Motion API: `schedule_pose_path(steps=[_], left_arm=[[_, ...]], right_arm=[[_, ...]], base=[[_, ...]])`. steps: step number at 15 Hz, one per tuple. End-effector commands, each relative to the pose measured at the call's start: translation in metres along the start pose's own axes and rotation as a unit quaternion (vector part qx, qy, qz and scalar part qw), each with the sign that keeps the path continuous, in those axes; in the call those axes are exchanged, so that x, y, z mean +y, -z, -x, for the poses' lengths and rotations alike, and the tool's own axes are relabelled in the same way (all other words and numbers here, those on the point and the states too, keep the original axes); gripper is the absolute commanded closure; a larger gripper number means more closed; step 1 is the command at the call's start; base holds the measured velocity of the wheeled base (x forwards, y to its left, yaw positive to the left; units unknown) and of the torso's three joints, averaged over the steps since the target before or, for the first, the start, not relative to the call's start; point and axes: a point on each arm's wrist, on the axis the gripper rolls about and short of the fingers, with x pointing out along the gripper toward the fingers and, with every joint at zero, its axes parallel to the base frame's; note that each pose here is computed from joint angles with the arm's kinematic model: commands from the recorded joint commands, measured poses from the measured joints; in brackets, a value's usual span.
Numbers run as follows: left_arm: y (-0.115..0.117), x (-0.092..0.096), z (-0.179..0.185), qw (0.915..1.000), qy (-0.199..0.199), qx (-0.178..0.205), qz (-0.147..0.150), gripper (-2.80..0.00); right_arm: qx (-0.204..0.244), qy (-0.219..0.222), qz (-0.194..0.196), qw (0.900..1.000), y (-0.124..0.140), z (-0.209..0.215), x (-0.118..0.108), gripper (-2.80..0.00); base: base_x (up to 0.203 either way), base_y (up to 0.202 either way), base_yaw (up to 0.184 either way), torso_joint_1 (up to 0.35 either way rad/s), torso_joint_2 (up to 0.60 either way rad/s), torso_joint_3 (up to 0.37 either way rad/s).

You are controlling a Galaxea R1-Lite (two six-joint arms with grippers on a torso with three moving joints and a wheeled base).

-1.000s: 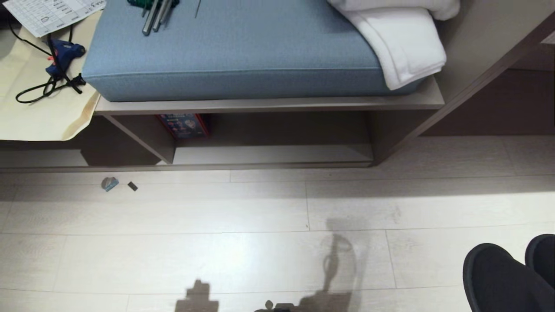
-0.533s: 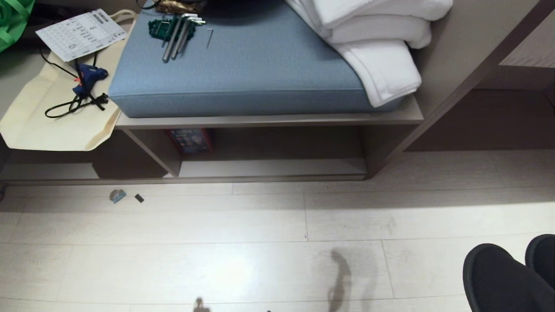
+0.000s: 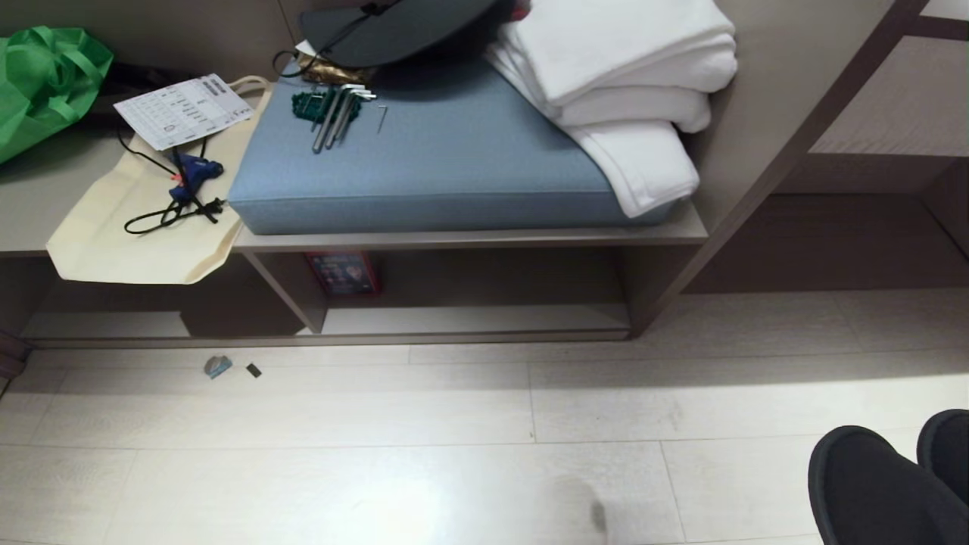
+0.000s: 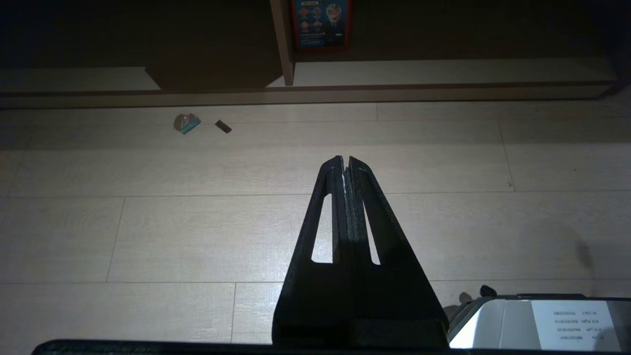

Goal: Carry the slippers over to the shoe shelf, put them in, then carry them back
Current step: Place the slippers on the floor

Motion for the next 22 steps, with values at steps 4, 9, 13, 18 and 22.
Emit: schedule_pose_path(steps=[4, 9, 13, 18, 22], left_arm=[[-0.0001, 0.0, -0.0001, 1.0, 0.0, 0.0, 0.0, 0.0], [-0.0001, 0.0, -0.0001, 1.0, 0.0, 0.0, 0.0, 0.0], [-0.0001, 0.0, -0.0001, 1.0, 0.0, 0.0, 0.0, 0.0], [-0.0001, 0.0, -0.0001, 1.0, 0.0, 0.0, 0.0, 0.0], [-0.0001, 0.0, -0.0001, 1.0, 0.0, 0.0, 0.0, 0.0]], right_arm=[[0.0, 0.0, 0.0, 1.0, -0.0001, -0.0001, 0.0, 0.0], [0.0, 0.0, 0.001, 1.0, -0.0001, -0.0001, 0.0, 0.0], [0.0, 0.0, 0.001, 1.0, -0.0001, -0.0001, 0.0, 0.0], [0.0, 0.0, 0.006, 1.0, -0.0001, -0.0001, 0.0, 0.0], [0.0, 0.0, 0.005, 1.0, -0.0001, -0.0001, 0.0, 0.0]], base=[[0.0, 0.0, 0.0, 0.002, 0.0, 0.198], [0.0, 0.0, 0.0, 0.002, 0.0, 0.203], [0.0, 0.0, 0.0, 0.001, 0.0, 0.202], [0.0, 0.0, 0.0, 0.0, 0.0, 0.202], [0.0, 0.0, 0.0, 0.002, 0.0, 0.202]])
